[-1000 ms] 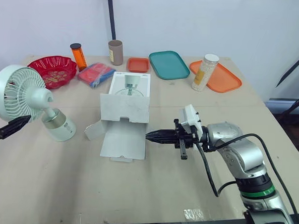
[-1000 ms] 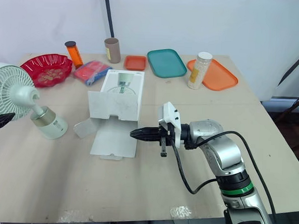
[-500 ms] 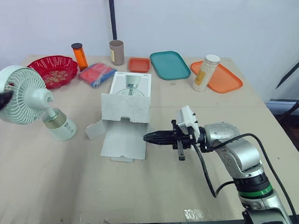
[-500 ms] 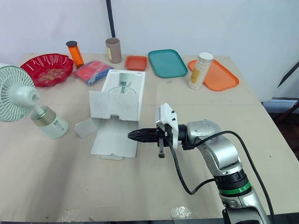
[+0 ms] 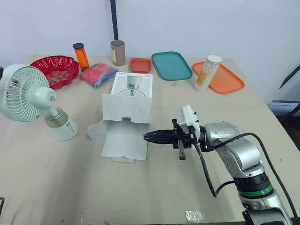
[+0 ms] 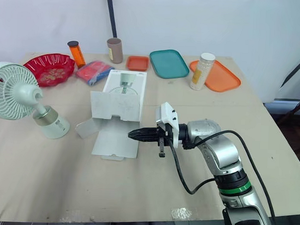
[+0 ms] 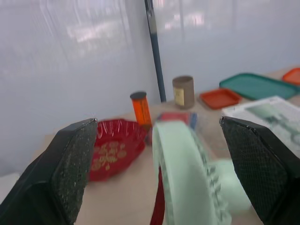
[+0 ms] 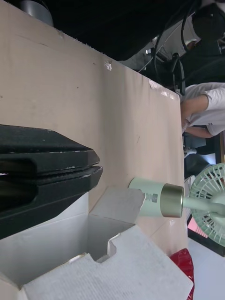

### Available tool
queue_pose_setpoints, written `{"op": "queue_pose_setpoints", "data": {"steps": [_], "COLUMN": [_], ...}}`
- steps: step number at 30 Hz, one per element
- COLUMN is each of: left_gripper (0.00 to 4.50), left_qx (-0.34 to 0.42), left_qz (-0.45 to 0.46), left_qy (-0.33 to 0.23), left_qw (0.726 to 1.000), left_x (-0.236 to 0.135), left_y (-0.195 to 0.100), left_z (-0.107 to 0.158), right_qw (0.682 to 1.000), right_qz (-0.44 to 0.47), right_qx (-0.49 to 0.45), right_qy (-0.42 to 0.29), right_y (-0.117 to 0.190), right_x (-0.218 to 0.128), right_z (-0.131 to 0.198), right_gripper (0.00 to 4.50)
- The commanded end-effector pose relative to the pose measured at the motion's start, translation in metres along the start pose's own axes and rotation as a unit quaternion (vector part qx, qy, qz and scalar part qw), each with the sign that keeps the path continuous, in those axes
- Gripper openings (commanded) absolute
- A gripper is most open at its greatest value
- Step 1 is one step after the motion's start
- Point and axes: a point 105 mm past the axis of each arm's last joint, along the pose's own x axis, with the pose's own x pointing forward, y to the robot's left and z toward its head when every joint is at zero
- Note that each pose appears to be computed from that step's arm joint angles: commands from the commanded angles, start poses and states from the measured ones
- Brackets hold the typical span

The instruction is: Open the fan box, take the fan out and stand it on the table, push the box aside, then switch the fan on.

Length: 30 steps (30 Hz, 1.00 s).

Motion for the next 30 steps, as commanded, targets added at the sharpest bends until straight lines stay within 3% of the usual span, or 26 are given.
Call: {"op": "queue_pose_setpoints", "data": {"steps": [1,4,6,13,17,20,23,25,26,27,28,30], "left_gripper": [4.43,4.43,4.43,4.43,4.43,4.50,4.50,4.50,4.50,4.50,4.50,4.50], "left_qx": [0.019,0.011,0.005,0.028,0.044,0.060,0.070,0.067,0.062,0.058,0.055,0.049], "left_qz": [-0.018,-0.055,-0.115,-0.293,-0.346,-0.341,-0.336,-0.333,-0.338,-0.342,-0.347,-0.346], "left_qy": [-0.044,-0.069,-0.045,0.071,0.097,0.127,0.128,0.129,0.129,0.127,0.123,0.112], "left_qw": [0.999,0.996,0.992,0.953,0.932,0.929,0.930,0.932,0.930,0.929,0.928,0.930], "left_x": [0.005,0.008,0.007,-0.015,-0.019,-0.014,-0.011,-0.009,-0.012,-0.013,-0.015,-0.014], "left_y": [-0.010,-0.026,-0.048,-0.117,-0.144,-0.149,-0.156,-0.167,-0.173,-0.178,-0.183,-0.189], "left_z": [0.027,0.037,0.031,-0.022,-0.054,-0.092,-0.119,-0.139,-0.147,-0.153,-0.156,-0.158], "right_qw": [1.000,1.000,1.000,0.999,0.996,0.989,0.979,0.969,0.963,0.957,0.949,0.935], "right_qz": [0.001,-0.002,-0.004,-0.029,-0.077,-0.138,-0.199,-0.237,-0.258,-0.278,-0.302,-0.339], "right_qx": [-0.023,-0.023,-0.023,-0.028,-0.034,-0.028,-0.017,-0.008,-0.002,0.003,0.015,0.047], "right_qy": [-0.011,-0.010,-0.010,-0.004,0.012,0.032,0.052,0.064,0.074,0.078,0.083,0.090], "right_y": [0.002,0.001,0.001,-0.008,-0.016,-0.025,-0.037,-0.045,-0.047,-0.050,-0.053,-0.057], "right_x": [0.000,-0.001,-0.001,-0.007,-0.013,-0.019,-0.027,-0.035,-0.037,-0.039,-0.040,-0.041], "right_z": [0.011,0.010,0.011,0.014,0.014,0.011,0.005,-0.002,-0.004,-0.004,-0.005,-0.009], "right_gripper": [0.00,0.00,0.00,0.00,0.00,0.82,2.23,2.91,3.31,3.31,4.00,4.46]}}
